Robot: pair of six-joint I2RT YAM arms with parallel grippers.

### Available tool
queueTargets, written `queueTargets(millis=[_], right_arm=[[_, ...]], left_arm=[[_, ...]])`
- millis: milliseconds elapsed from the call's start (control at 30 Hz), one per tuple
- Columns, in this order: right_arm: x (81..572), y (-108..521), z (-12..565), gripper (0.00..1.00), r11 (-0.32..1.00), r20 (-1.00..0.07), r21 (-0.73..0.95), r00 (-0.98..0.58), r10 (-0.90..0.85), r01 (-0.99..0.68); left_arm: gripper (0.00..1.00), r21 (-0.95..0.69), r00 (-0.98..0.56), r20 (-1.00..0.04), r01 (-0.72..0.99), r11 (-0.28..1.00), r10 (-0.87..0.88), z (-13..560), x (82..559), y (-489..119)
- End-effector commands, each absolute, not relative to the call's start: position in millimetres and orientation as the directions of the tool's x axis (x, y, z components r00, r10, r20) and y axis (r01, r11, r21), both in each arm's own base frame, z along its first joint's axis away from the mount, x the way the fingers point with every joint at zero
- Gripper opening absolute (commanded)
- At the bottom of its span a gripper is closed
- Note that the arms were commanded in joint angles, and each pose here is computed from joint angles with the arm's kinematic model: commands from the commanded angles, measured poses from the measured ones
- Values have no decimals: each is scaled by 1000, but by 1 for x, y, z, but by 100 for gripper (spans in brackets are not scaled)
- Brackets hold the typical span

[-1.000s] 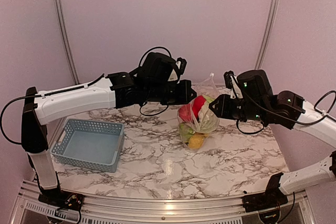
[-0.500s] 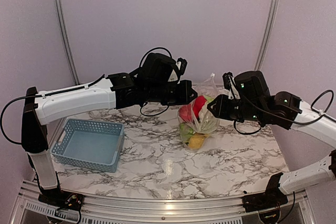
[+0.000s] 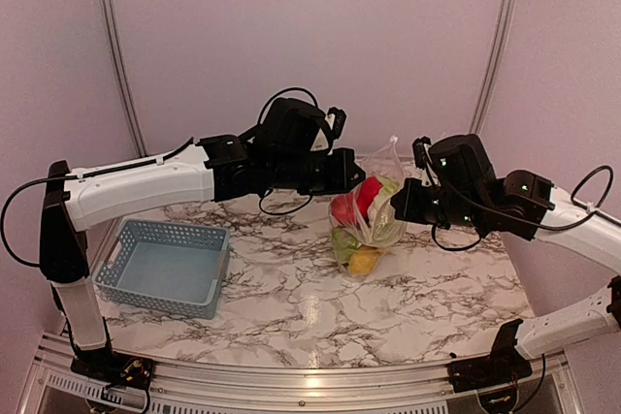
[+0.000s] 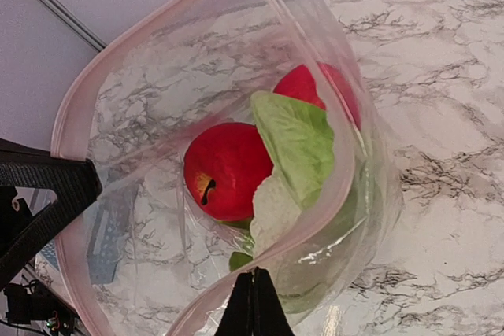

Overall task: Open the zip-top bag and remove the fake food
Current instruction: Open the zipper of the food storage bag at the center of the board.

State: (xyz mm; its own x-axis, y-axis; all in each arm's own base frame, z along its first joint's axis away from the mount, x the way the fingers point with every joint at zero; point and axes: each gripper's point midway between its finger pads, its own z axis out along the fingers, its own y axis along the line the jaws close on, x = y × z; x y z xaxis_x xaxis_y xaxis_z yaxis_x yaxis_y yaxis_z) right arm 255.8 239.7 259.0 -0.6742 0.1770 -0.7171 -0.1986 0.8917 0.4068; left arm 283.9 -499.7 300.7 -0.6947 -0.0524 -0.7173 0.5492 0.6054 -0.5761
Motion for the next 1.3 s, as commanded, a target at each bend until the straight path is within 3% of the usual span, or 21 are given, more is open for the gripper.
queueTargets(millis=[0,167,333,667,933,1033,1200,1267], right_arm=[[264,228,305,0,906,-786,375,-584,200,-194],[267,227,324,0,917,-805,342,-569,172,-207],[263,215,309,15,934,-795,314,-584,162,-169],[270,170,293,27,969,-797,237,-583,157,-63],[290,184,279,41,962,-778,240,-618,112,-128],[296,187,268,40,968,-768,217,-633,93,-122],[301,178,259,30,984,-773,157,-630,71,-82],[304,180,259,21,986,-773,143,-632,59,-84]], left_arm=[[0,-594,-669,-737,574,563,-96,328,283,-503],[0,-610,-665,-736,568,552,-128,338,286,-506],[0,-646,-682,-715,559,520,-155,340,285,-512],[0,-674,-716,-687,564,477,-124,328,275,-528],[0,-672,-715,-689,566,478,-121,328,274,-529],[0,-669,-713,-691,566,482,-120,328,274,-528],[0,-663,-710,-695,569,487,-117,329,274,-527],[0,-661,-707,-698,571,487,-117,331,274,-527]])
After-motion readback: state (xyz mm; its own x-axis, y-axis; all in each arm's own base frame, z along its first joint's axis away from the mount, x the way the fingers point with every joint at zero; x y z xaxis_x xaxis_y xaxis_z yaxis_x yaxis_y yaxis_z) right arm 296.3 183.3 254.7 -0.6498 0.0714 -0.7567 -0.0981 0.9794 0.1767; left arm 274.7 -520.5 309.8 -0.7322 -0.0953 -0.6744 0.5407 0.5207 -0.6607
